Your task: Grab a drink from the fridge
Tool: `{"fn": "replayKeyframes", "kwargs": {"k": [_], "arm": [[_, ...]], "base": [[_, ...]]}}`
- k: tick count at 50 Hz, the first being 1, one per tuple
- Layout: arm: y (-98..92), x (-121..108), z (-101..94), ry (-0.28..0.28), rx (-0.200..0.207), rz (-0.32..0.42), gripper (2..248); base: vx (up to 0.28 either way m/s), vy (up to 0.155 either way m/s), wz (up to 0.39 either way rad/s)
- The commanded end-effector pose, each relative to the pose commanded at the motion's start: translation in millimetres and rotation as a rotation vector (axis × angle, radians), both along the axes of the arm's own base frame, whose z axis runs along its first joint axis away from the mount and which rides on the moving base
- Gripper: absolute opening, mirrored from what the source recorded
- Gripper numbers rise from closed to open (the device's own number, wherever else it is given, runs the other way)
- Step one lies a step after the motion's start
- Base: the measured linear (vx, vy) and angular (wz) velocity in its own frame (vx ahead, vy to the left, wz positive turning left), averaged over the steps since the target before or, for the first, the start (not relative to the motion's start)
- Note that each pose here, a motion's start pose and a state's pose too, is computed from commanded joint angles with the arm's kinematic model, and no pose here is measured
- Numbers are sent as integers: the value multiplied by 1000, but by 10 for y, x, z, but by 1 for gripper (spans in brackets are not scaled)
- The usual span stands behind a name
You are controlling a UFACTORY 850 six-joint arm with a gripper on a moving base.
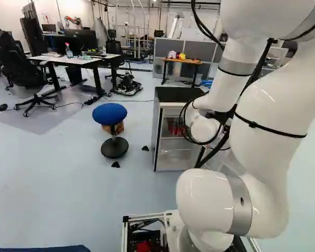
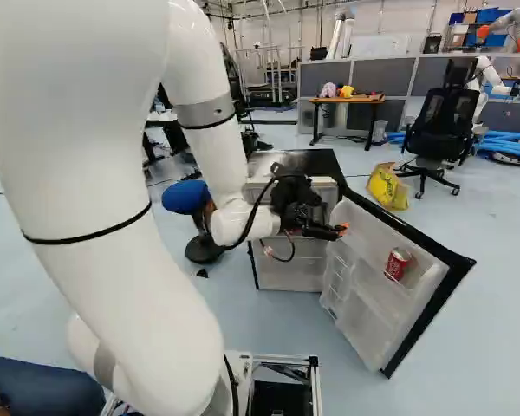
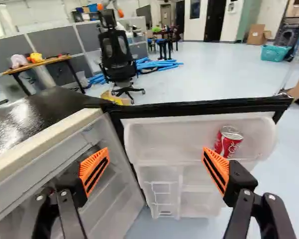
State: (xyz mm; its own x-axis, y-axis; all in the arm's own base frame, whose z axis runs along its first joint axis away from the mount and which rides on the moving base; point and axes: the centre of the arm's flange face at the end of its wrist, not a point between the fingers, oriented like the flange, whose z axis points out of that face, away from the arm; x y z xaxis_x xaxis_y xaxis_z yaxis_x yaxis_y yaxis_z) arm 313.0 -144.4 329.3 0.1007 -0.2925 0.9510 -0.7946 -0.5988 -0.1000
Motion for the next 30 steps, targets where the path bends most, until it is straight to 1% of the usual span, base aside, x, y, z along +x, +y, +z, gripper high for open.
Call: {"fn": "replayKeyframes", "kwargs": {"k": [14,30], "arm": [[210,-106,15,12,-22,167,247],[318,-6,-85,49,-35,337,247]], "base": [[0,0,0],[0,0,0]]}}
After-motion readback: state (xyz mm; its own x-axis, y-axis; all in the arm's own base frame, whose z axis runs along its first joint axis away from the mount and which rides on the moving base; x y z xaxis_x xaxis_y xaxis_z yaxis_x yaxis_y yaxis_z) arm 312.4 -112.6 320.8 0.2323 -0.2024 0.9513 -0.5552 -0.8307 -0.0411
